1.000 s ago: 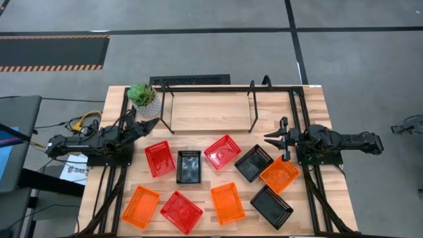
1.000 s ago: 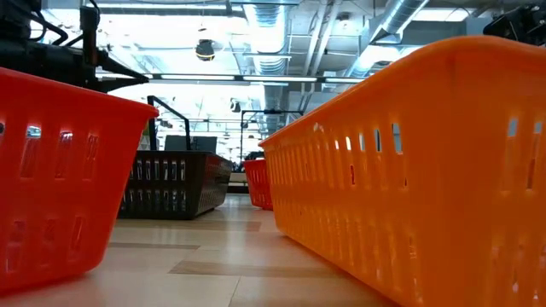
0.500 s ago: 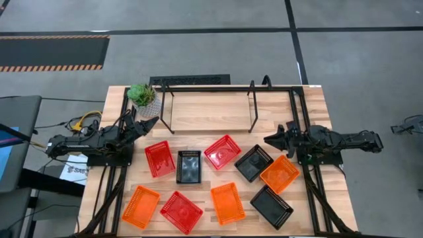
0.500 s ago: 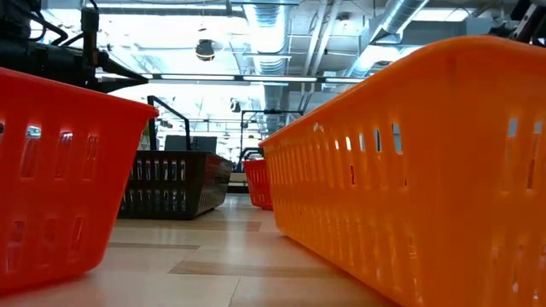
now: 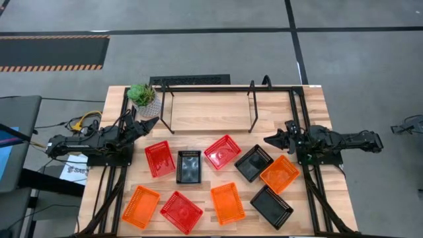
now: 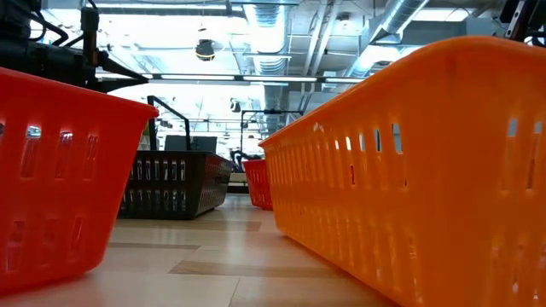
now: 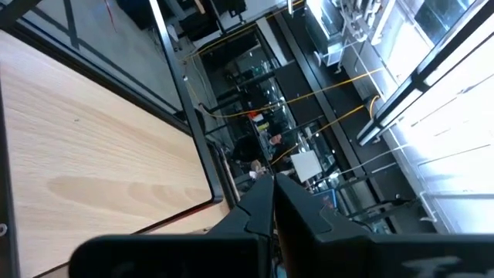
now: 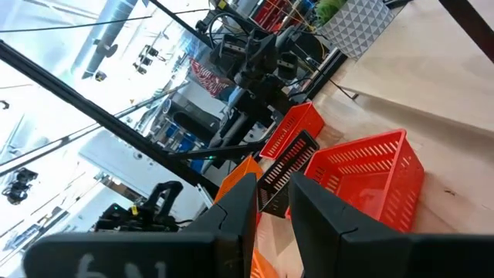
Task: Stack baskets on shelf by color
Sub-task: Put the top right red bin on the shelf
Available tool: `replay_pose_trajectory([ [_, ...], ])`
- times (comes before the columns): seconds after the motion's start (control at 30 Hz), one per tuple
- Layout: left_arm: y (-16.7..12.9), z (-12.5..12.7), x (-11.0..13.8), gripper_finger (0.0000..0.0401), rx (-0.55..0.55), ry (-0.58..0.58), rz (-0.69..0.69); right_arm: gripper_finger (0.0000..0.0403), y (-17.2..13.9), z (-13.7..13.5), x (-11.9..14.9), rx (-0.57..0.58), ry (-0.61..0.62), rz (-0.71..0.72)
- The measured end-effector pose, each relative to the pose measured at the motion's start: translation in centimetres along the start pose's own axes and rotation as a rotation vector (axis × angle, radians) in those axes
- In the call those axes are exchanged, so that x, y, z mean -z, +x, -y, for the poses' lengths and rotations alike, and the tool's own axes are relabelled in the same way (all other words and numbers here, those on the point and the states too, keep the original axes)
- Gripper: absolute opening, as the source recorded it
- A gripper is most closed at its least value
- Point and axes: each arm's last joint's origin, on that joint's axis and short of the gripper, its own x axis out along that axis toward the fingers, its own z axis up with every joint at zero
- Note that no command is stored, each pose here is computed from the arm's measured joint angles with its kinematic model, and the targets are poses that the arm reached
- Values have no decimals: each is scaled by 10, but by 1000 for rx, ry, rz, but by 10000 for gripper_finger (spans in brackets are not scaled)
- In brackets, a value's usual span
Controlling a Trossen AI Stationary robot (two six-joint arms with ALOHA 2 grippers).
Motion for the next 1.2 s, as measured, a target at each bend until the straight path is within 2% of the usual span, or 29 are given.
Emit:
replay_pose_trajectory([
  [0.3,0,0,0,0,-1,-3,2,103,0,0,0,-4,24,0],
  [0.6,0,1,1,0,20,-152,-50,103,0,0,0,-3,24,3],
  [0.73,0,6,-1,5,74,-142,-46,103,0,-5,-3,-51,29,32],
  [0.9,-4,27,-13,48,279,-150,43,103,-4,-23,-16,-244,25,167],
  [1.0,-8,40,-23,85,330,-103,118,103,-11,-37,-27,-372,-40,289],
  [1.1,-14,58,-36,125,395,-81,175,103,-19,-53,-40,-438,-124,391],
  [1.2,-15,71,-43,163,407,-63,175,107,-25,-65,-51,-427,-181,452],
])
